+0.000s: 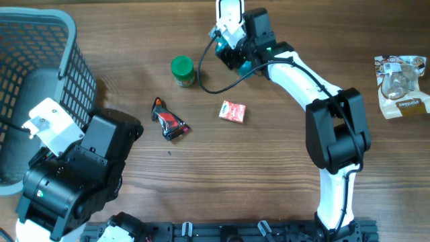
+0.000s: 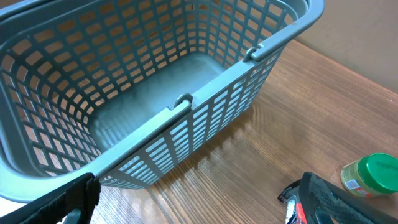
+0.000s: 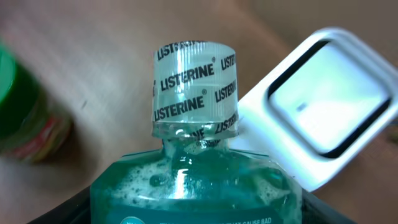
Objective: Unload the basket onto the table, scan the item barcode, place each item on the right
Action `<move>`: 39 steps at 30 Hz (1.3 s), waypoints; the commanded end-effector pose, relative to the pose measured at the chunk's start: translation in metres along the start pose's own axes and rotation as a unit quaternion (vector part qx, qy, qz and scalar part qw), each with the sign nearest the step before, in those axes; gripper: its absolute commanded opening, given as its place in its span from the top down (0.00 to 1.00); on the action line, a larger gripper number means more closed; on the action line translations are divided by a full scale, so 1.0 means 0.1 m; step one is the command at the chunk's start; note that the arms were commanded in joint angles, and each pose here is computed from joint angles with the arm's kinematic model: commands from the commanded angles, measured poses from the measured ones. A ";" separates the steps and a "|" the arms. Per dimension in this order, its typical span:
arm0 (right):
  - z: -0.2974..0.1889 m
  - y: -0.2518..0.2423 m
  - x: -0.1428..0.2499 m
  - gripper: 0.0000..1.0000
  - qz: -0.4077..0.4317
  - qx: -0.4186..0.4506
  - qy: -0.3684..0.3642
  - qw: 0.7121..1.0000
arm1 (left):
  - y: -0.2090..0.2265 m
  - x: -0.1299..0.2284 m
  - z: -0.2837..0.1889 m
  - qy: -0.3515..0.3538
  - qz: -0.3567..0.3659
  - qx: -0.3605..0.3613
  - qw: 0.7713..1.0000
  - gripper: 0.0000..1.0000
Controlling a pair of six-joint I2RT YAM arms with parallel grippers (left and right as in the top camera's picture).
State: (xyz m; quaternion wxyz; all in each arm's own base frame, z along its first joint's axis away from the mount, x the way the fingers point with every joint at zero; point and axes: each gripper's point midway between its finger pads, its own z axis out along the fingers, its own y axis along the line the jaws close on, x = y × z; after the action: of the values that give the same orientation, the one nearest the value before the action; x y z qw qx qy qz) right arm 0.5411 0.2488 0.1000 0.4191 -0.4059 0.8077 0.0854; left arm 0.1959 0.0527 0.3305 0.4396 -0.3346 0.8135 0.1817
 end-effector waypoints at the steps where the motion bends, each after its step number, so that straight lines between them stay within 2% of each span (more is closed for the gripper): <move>1: -0.24 -0.32 -0.43 0.49 0.029 0.045 -0.069 0.996 | 0.02 -0.02 -0.01 -0.006 -0.009 0.000 1.000 0.00; 14: -0.03 -0.55 -0.61 0.49 0.056 0.080 -0.157 0.983 | -0.02 -0.04 -0.01 -0.009 -0.018 0.005 1.000 0.00; 21: 0.17 -0.76 -0.56 0.50 0.100 0.104 -0.181 0.973 | -0.03 -0.05 -0.01 -0.010 -0.022 0.007 1.000 0.00; 27: 0.27 -1.02 -0.69 0.51 0.145 0.114 -0.204 0.961 | -0.03 -0.05 -0.01 -0.010 -0.022 0.007 1.000 0.00; 33: 0.34 -1.02 -0.64 0.52 0.175 0.104 -0.186 0.961 | -0.06 -0.04 0.01 -0.008 -0.017 0.004 1.000 0.00; 36: 0.43 -0.92 -0.39 0.53 0.208 0.087 -0.133 0.965 | -0.09 -0.03 0.03 -0.006 -0.011 0.001 1.000 0.00; 39: 0.47 -0.86 -0.26 0.59 0.233 0.077 -0.103 0.964 | -0.13 0.01 0.05 0.003 -0.005 0.001 1.000 0.00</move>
State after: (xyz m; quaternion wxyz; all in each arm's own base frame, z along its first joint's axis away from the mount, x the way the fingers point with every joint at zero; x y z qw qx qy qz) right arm 0.6363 0.2275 0.0986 0.4986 -0.1881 0.8339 0.1438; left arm 0.2037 0.0486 0.3305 0.4434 -0.3370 0.8115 0.1770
